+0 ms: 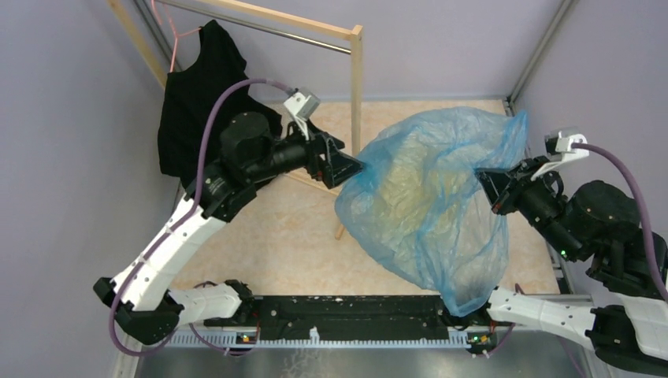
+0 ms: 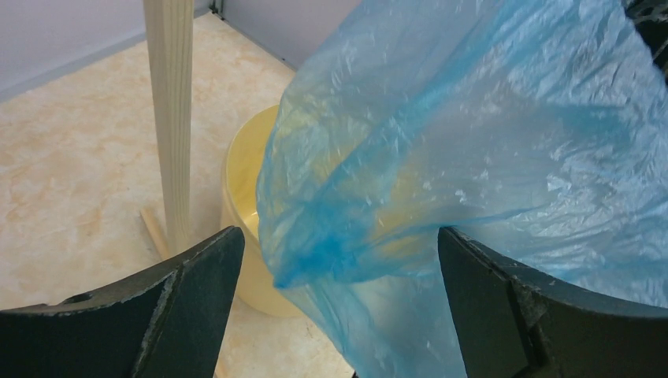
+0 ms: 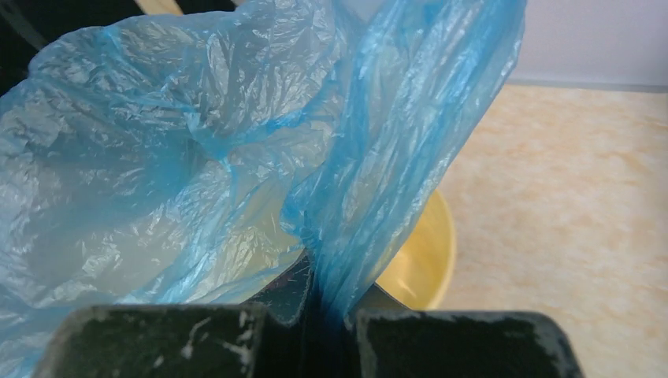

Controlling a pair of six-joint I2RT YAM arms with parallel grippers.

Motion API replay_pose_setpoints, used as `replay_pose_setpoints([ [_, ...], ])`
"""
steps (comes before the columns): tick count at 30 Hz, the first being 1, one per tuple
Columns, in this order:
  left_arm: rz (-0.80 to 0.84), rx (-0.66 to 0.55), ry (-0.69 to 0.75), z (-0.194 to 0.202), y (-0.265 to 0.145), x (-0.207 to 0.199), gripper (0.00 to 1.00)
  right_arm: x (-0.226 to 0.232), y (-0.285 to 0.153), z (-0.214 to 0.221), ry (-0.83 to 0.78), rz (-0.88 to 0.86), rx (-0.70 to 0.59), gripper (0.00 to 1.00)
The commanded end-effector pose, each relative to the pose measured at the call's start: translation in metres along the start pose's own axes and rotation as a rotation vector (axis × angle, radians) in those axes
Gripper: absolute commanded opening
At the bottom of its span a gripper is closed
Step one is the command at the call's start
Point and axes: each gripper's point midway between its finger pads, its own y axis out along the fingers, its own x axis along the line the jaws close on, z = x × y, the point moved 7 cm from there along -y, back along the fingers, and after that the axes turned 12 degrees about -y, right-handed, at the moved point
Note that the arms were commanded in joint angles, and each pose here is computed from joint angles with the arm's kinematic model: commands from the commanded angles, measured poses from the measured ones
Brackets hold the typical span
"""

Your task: Put the trash bags into the trash bin

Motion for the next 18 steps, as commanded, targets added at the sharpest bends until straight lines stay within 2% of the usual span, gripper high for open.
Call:
replay_pose_setpoints([
  [1,0.133,-0.081,0.105,-0.016,0.021,-0.02,0.99,-0.026,0.003,-0.002,-0.152,0.234,0.06,0.0],
  [5,0.099,-0.079,0.23,-0.009,0.052,-0.027,0.99,-0.035,0.007,-0.011,-0.225,0.361,0.069,0.0],
  [10,-0.16,-0.17,0.387,-0.012,0.075,-0.01,0.99,-0.036,0.019,-0.008,-0.307,0.44,0.109,0.0],
  [13,-0.145,-0.179,0.419,-0.01,0.084,-0.007,0.99,-0.03,0.023,-0.007,-0.323,0.389,0.119,0.0],
  [18,-0.028,-0.192,0.375,0.001,0.099,-0.013,0.99,-0.022,0.026,-0.001,-0.316,0.295,0.117,0.0],
])
